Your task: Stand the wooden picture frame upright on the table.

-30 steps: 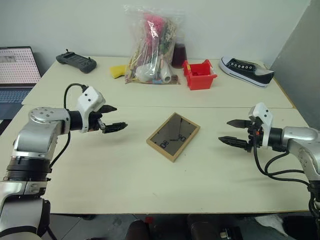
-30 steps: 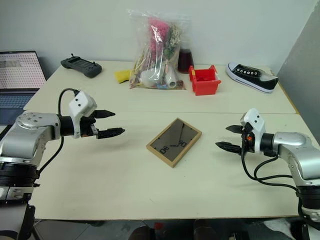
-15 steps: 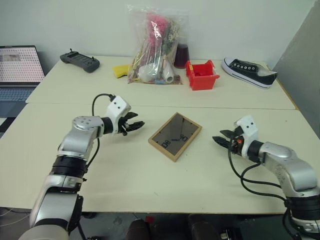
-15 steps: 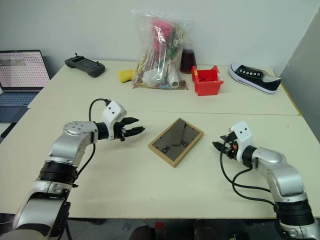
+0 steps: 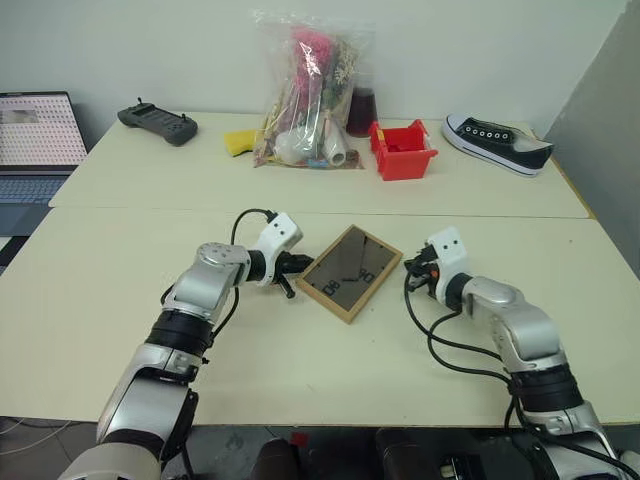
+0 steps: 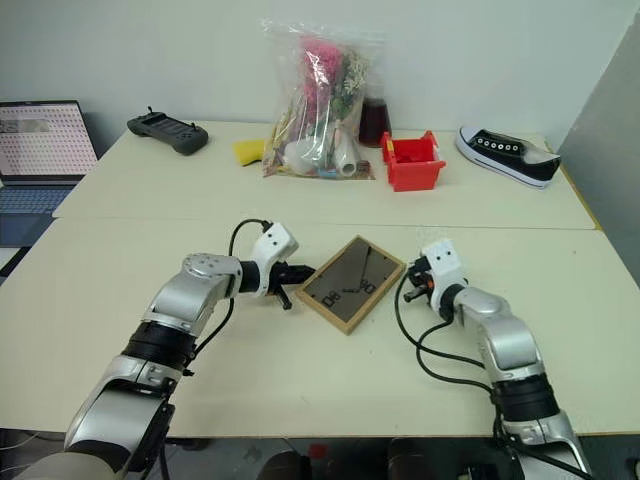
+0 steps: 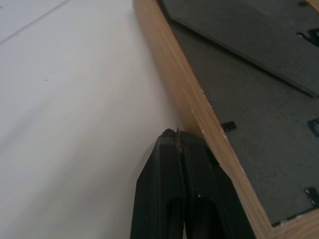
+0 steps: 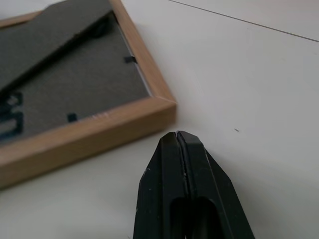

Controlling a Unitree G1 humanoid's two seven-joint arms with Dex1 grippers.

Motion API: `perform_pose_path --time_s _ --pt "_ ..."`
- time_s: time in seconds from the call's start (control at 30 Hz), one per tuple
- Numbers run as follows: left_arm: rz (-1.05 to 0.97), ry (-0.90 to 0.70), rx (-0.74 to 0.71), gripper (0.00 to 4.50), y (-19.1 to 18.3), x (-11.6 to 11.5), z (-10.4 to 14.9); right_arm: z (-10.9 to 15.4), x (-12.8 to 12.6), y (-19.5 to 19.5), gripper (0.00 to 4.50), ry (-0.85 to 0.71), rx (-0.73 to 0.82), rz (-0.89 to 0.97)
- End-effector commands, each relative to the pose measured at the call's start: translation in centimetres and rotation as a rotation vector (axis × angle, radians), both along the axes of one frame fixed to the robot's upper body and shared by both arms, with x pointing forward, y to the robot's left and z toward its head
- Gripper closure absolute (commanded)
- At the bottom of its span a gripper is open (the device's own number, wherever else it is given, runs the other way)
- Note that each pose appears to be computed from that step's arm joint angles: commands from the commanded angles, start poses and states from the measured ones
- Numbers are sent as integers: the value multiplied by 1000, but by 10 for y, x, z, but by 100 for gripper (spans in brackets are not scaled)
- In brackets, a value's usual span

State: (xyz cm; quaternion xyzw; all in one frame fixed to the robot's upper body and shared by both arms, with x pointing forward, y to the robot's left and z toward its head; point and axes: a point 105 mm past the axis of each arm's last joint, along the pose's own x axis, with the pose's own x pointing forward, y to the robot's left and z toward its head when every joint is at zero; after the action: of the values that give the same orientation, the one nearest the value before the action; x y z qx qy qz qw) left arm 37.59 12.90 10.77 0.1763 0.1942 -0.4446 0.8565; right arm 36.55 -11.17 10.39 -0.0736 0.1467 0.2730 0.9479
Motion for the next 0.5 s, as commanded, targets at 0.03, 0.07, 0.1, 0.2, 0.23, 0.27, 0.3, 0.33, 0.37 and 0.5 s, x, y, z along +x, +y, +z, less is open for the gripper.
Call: perform_pose_path --time_s 0.03,0.07,0.1,0.2,0.23,0.27,0.3,0.33,0.37,0.5 --pt "-49 10 8 447 -4 -15 3 13 0 19 450 -45 19 66" --pt "-51 21 7 447 -2 -21 1 12 -1 22 450 -43 20 78" --pt "-53 28 7 447 -2 -25 0 11 -1 24 450 -41 21 86" --pt "-51 48 1 447 0 -40 -1 9 -6 32 450 -31 23 123" --pt "-56 54 -2 447 0 -45 0 10 -8 33 450 -29 26 132" --pt "-60 59 -4 447 -1 -49 1 10 -9 34 450 -28 29 138" --pt "-63 69 -5 447 -1 -55 1 10 -11 37 450 -26 34 155" --pt "-67 82 -6 447 -1 -60 1 10 -14 41 450 -21 41 173" --pt "-70 96 -1 447 1 -67 0 9 -18 45 450 -12 40 203" --pt "-70 141 8 447 8 -83 0 2 -26 48 450 16 21 252"
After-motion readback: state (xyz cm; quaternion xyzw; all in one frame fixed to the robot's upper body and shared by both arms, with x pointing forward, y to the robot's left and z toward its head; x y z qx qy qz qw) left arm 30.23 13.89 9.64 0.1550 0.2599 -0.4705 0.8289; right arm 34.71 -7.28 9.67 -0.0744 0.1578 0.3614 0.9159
